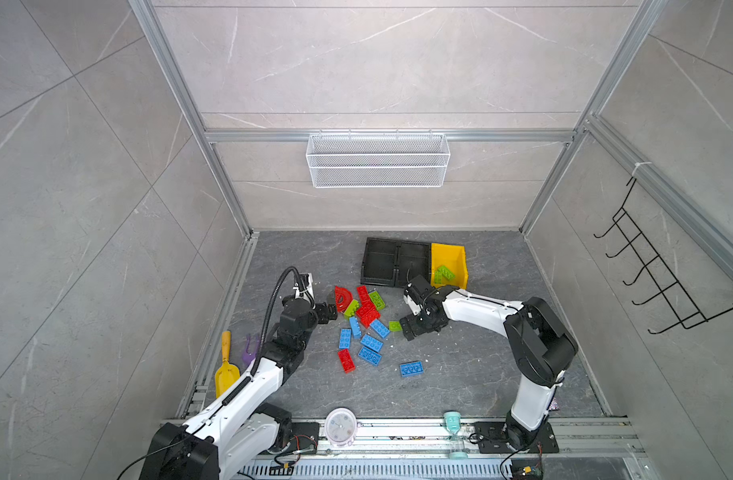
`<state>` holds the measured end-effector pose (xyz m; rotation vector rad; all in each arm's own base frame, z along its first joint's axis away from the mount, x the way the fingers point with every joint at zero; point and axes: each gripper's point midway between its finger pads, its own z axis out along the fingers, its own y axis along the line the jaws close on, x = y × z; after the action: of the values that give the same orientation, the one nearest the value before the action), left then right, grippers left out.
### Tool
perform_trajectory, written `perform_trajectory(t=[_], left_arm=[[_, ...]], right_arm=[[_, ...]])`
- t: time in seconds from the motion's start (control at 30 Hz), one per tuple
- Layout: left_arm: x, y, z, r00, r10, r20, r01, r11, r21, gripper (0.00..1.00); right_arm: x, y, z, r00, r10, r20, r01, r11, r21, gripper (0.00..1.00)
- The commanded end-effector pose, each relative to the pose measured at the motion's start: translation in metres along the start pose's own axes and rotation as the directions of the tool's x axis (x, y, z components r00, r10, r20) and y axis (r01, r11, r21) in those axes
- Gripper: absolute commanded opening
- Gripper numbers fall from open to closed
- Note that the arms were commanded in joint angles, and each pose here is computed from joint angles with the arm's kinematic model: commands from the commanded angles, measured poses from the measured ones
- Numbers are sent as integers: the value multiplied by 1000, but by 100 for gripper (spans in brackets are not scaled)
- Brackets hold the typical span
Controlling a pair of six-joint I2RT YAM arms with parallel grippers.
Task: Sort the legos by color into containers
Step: 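Lower the right gripper onto a lime-green brick and grasp it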
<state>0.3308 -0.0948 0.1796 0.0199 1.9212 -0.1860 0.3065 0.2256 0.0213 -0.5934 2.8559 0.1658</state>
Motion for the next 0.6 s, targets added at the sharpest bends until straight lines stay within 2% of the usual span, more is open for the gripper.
perform_trajectory(t=[0.0, 0.33, 0.57], left_arm=[[-14, 0, -1, 999, 5, 43, -4, 1000, -7, 100], [-17, 2, -6, 998, 4, 56, -3, 1000, -9, 100], [-13, 0, 0, 999, 5, 38, -5, 1000, -7, 100]], right_arm=[[-10, 1, -7, 999, 36, 34, -35, 999, -21, 87], [-7, -11, -11, 993, 102, 58, -97, 991, -87, 73], [-5, -29, -24, 985, 147, 86, -140, 987, -81, 65]])
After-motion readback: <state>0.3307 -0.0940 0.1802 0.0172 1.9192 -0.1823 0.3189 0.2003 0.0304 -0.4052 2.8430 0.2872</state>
